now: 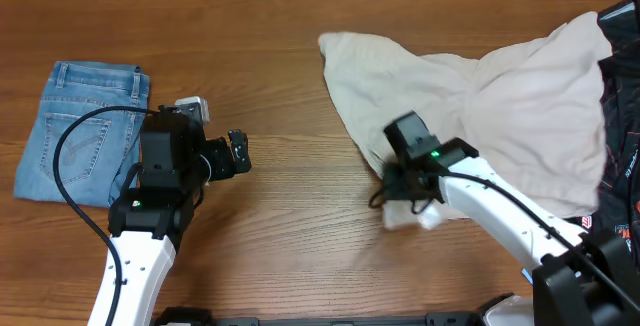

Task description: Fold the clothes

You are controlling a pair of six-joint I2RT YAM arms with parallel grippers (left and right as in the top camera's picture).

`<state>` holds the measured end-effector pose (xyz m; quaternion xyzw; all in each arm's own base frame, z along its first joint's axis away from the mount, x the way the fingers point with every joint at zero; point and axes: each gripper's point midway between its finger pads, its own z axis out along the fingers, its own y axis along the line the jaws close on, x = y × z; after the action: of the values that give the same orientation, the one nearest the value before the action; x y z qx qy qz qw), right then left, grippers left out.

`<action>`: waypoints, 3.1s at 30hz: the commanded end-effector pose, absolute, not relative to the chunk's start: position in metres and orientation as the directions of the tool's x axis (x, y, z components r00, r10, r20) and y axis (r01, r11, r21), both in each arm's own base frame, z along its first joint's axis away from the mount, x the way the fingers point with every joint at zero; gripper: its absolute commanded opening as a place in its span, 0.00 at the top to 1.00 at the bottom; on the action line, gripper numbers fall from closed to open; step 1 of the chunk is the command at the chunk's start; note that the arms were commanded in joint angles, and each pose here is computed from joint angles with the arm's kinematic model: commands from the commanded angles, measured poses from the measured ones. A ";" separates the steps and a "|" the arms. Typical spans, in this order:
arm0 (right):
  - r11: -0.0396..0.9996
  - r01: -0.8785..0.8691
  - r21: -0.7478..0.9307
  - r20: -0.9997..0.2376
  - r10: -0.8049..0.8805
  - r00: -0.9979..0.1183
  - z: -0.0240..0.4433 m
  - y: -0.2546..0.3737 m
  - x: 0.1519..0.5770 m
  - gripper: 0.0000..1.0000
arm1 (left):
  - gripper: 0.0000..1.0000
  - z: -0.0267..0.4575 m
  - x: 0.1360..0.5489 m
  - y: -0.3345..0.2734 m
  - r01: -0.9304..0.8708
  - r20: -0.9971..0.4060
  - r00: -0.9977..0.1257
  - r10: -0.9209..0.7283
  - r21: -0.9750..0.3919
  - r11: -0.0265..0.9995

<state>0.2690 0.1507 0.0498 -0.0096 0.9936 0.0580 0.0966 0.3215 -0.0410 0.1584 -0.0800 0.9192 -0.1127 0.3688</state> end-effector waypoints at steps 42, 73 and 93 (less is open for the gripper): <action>0.992 0.130 -0.001 -0.561 0.107 -0.821 0.184 0.083 0.316 0.00 | 0.04 -0.002 0.286 -0.137 -0.018 -0.146 -0.986 -0.084 -0.403 0.915; 0.991 0.130 -0.006 -0.554 0.105 -0.826 0.183 0.082 0.315 0.00 | 0.96 0.112 0.416 -0.001 -0.229 -0.475 -0.828 -0.298 -0.200 0.953; 0.991 0.130 -0.007 -0.553 0.105 -0.827 0.183 0.082 0.314 0.00 | 0.00 0.117 0.328 -0.018 -0.321 -0.022 -0.940 -0.339 -0.275 0.906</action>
<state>0.3103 0.0836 0.1703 0.0564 0.9610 -0.0252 0.2695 0.3539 0.0081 0.1479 -0.1929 0.9687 -0.1209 0.0987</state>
